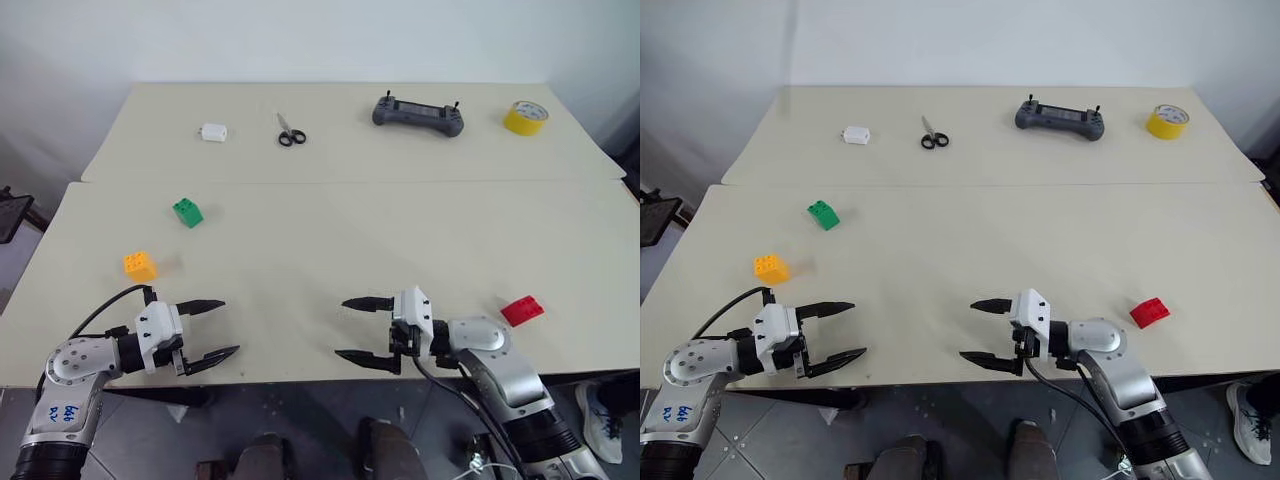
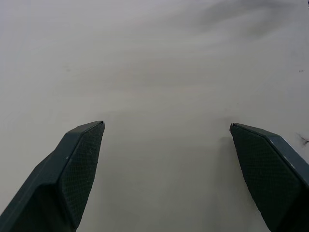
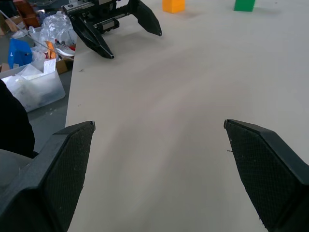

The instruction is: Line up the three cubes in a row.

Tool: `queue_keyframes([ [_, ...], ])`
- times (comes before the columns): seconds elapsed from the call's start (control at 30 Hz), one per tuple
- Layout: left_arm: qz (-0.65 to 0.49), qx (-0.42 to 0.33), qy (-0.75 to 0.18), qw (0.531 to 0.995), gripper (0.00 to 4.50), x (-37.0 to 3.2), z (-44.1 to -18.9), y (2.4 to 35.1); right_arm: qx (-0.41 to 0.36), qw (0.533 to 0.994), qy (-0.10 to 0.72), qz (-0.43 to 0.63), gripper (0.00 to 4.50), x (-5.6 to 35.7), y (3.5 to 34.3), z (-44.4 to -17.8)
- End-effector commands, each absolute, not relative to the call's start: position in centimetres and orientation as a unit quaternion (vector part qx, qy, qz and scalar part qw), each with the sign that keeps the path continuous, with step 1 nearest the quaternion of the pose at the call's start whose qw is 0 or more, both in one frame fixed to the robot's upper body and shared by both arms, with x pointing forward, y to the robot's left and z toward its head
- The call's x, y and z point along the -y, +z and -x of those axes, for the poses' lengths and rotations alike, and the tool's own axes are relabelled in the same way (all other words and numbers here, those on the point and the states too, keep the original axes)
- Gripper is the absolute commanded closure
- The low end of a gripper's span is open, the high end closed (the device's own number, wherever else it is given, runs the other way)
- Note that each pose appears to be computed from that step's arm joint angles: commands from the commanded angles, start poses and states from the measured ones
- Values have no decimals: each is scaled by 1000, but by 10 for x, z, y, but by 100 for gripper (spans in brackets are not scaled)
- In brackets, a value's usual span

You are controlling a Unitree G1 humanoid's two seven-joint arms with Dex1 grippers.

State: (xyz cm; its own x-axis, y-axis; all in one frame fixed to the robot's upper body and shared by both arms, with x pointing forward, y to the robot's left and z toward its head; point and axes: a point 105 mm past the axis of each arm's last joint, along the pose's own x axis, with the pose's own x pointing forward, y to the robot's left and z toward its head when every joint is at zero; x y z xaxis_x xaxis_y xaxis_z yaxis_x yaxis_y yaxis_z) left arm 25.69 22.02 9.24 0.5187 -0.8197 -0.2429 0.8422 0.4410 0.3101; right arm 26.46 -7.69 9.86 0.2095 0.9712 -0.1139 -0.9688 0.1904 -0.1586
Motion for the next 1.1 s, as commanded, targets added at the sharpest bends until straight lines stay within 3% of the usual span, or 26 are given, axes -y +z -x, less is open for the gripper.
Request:
queue_keyframes([
  [0.03, -199, -11, -474, 858, 9, -223, -260, 101, 31, 778, 619, 98, 0, 78, 106, -264],
  [0.2, -148, -8, -483, 863, 9, -212, -262, 108, 60, 805, 582, 97, 0, 90, 119, -268],
  [0.27, -125, 24, -480, 868, 9, -198, -270, 125, 72, 837, 539, 58, 0, 108, 145, -270],
  [0.47, -104, 29, -496, 862, 9, -160, -282, 133, 108, 923, 366, 37, 0, 175, 193, -260],
  [0.67, -103, 23, -576, 811, 9, -102, -281, 132, 53, 989, 119, 69, 0, 292, 174, -220],
  [0.73, -105, 17, -596, 796, 9, -89, -280, 129, 21, 994, 78, 70, 0, 316, 157, -203],
  [0.87, -119, 24, -624, 772, 9, -74, -279, 126, -25, 998, 55, 31, 0, 337, 131, -186],
  [1.1, -121, 33, -628, 768, 9, -73, -285, 128, -54, 993, 96, 30, 0, 329, 137, -202],
])
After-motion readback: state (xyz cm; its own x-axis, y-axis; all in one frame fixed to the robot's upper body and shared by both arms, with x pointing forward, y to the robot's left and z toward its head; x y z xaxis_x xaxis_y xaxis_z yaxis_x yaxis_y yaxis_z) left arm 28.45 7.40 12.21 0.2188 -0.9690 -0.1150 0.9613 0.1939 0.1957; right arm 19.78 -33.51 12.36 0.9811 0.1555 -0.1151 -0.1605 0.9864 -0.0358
